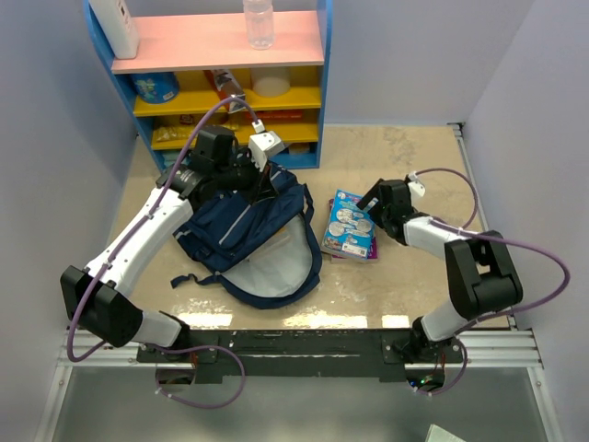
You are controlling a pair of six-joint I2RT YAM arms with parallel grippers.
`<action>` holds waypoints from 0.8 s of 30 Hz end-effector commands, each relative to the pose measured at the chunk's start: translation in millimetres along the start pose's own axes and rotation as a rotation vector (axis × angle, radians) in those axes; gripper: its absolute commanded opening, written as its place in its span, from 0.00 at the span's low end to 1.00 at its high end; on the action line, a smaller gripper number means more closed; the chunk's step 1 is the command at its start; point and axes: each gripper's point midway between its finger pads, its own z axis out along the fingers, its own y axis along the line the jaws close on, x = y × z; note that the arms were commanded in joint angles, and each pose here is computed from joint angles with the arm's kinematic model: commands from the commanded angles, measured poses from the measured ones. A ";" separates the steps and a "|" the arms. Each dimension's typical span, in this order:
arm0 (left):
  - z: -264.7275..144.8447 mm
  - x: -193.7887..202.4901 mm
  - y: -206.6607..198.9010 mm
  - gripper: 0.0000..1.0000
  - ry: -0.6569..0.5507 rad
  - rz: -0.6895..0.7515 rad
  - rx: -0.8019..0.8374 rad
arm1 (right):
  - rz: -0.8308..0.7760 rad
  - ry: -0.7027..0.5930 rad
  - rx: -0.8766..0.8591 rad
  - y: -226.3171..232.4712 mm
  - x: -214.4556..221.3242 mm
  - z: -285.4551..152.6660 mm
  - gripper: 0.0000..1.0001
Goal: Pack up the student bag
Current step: Pick up the book from the center of the board.
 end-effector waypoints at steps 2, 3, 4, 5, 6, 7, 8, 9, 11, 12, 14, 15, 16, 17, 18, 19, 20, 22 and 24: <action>-12.7 -45.8 -8.6 0.00 -0.167 0.094 0.032 | 0.081 0.036 -0.139 34.8 -5.7 16.1 0.97; -13.2 -45.8 -8.5 0.00 -0.167 0.097 0.030 | 0.086 0.040 -0.145 36.1 -4.6 17.6 0.96; -13.7 -46.1 -8.5 0.00 -0.168 0.098 0.028 | 0.091 0.050 -0.141 33.9 -0.8 21.0 0.95; -13.9 -45.5 -8.4 0.00 -0.166 0.100 0.027 | 0.101 0.052 -0.138 32.2 1.3 21.9 0.93; -13.6 -44.9 -8.0 0.00 -0.165 0.101 0.025 | 0.103 0.054 -0.145 32.8 3.3 23.0 0.91; -13.4 -44.3 -7.9 0.00 -0.164 0.100 0.025 | 0.109 0.058 -0.138 30.0 5.8 25.4 0.89; -13.6 -43.7 -8.2 0.00 -0.162 0.099 0.026 | 0.109 0.062 -0.133 27.5 8.8 26.4 0.85; -13.3 -43.0 -7.8 0.00 -0.161 0.100 0.024 | 0.111 0.061 -0.127 25.5 9.9 27.7 0.82; -13.6 -42.7 -7.7 0.00 -0.161 0.099 0.023 | 0.119 0.067 -0.115 20.5 13.5 28.7 0.72; -13.6 -42.4 -7.9 0.00 -0.160 0.101 0.021 | 0.126 0.061 -0.108 18.3 12.6 28.0 0.67; -14.5 -42.8 -7.4 0.00 -0.163 0.102 0.018 | 0.139 0.041 -0.103 14.2 9.4 21.9 0.54; -15.2 -42.5 -7.8 0.00 -0.163 0.104 0.017 | 0.144 0.016 -0.094 11.1 4.6 19.9 0.50; -15.3 -42.5 -7.5 0.00 -0.162 0.105 0.016 | 0.145 0.007 -0.085 7.0 3.9 17.8 0.44; -15.5 -42.2 -7.7 0.00 -0.162 0.105 0.016 | 0.146 -0.002 -0.076 4.6 -0.1 14.2 0.28; -16.0 -42.3 -8.2 0.00 -0.163 0.106 0.014 | 0.143 -0.011 -0.063 1.5 -2.5 13.6 0.21; -16.2 -42.2 -7.6 0.00 -0.163 0.106 0.013 | 0.146 -0.021 -0.052 -1.8 -6.7 13.4 0.16; -16.7 -41.9 -7.9 0.00 -0.162 0.106 0.013 | 0.145 -0.024 -0.039 -5.4 -9.3 11.2 0.09; -16.9 -40.9 -8.1 0.00 -0.160 0.106 0.013 | 0.146 -0.042 -0.020 -11.4 -16.2 9.3 0.06; -17.2 -40.3 -8.0 0.00 -0.158 0.108 0.011 | 0.144 -0.068 -0.014 -12.2 -25.1 1.3 0.06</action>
